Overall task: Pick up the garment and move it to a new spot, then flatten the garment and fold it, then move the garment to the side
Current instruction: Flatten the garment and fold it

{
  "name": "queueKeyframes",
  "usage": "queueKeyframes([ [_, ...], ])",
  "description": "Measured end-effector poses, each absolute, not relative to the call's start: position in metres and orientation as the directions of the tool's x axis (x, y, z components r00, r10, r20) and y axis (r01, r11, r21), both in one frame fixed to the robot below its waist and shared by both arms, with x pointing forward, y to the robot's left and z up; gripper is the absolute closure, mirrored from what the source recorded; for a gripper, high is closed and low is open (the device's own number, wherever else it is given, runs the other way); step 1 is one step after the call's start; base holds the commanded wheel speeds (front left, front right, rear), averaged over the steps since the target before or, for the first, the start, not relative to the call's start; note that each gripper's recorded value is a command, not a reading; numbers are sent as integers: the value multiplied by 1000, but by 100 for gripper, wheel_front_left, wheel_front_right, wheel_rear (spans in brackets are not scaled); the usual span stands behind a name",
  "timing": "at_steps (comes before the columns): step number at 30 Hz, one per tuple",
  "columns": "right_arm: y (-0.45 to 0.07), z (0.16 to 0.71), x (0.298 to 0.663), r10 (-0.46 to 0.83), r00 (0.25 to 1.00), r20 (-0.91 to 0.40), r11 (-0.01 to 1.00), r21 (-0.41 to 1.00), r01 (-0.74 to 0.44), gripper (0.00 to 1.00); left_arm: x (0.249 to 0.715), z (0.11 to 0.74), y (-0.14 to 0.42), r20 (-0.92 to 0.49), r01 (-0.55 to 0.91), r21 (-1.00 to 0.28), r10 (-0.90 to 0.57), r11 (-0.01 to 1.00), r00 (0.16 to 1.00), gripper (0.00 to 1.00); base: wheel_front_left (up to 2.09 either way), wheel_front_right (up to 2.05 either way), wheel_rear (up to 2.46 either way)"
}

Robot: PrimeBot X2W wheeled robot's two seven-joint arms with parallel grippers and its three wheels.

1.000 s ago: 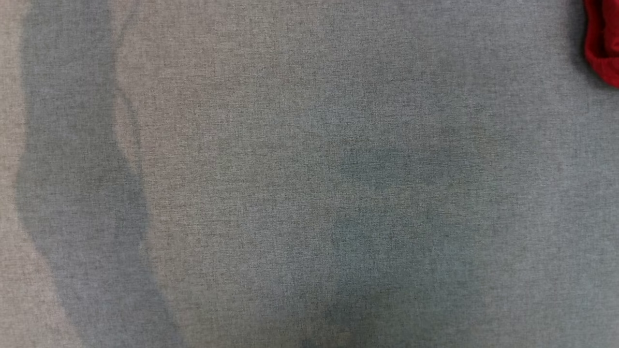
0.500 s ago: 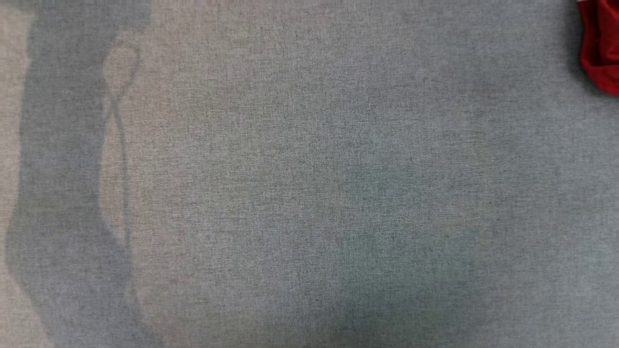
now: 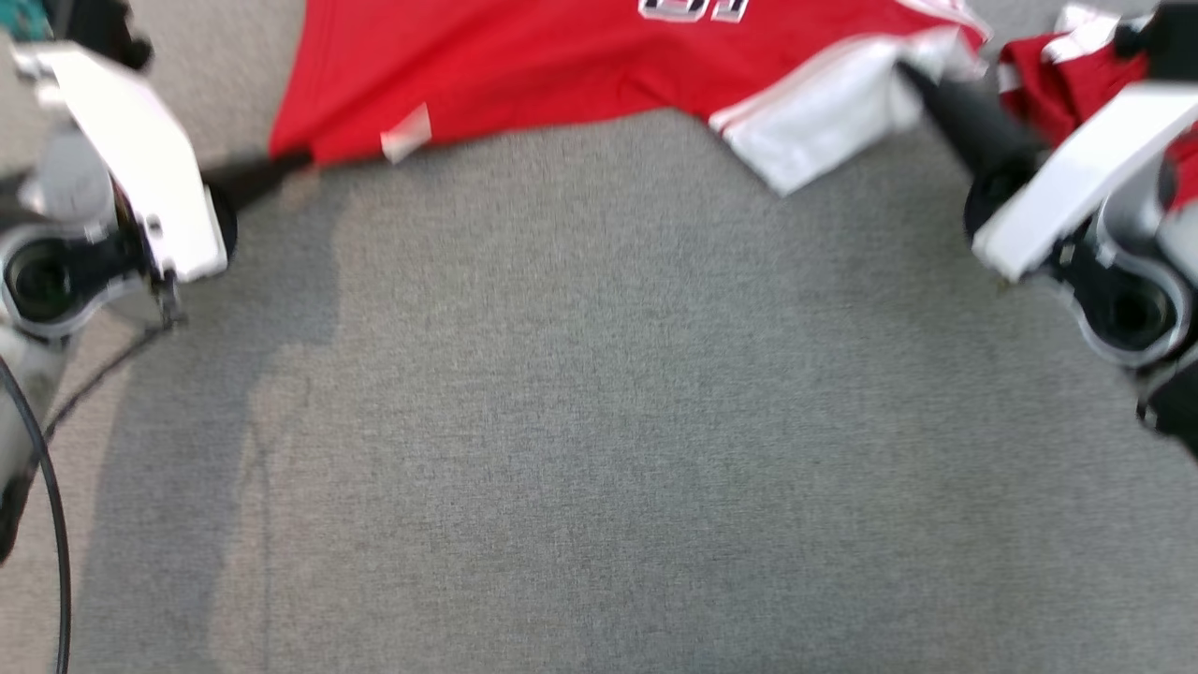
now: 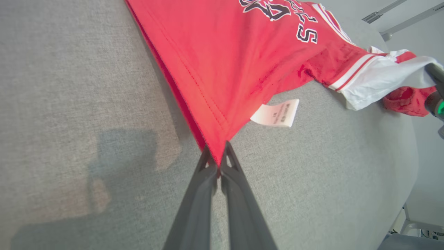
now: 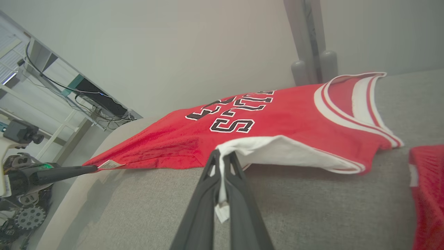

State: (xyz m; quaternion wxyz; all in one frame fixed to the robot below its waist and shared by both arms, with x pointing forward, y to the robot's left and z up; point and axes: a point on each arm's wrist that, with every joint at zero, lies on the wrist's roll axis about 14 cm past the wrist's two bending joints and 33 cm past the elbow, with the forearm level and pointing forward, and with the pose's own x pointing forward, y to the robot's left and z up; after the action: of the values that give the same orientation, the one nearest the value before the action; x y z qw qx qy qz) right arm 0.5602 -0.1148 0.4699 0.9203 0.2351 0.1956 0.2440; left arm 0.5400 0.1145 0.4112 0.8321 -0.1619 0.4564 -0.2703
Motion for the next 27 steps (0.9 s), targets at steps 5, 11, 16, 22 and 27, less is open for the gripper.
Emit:
queueKeyframes([
  [5,-118,469,518,572,755,-321,765,542,-348,100,499,415,128,-707,298,-505,-586,810,396,100,0,0,0],
  [11,-135,485,473,590,715,-375,748,588,-308,100,456,432,148,-715,292,-484,-566,825,411,100,0,0,0],
  [16,-147,474,431,607,646,-463,738,630,-242,100,426,438,159,-726,294,-468,-552,833,409,100,0,0,0],
  [22,-147,478,400,632,625,-459,710,665,-230,100,393,442,158,-720,322,-476,-573,818,391,100,0,0,0],
  [27,-144,475,376,654,606,-453,684,697,-216,100,371,443,159,-725,357,-464,-579,811,374,100,0,0,0],
])
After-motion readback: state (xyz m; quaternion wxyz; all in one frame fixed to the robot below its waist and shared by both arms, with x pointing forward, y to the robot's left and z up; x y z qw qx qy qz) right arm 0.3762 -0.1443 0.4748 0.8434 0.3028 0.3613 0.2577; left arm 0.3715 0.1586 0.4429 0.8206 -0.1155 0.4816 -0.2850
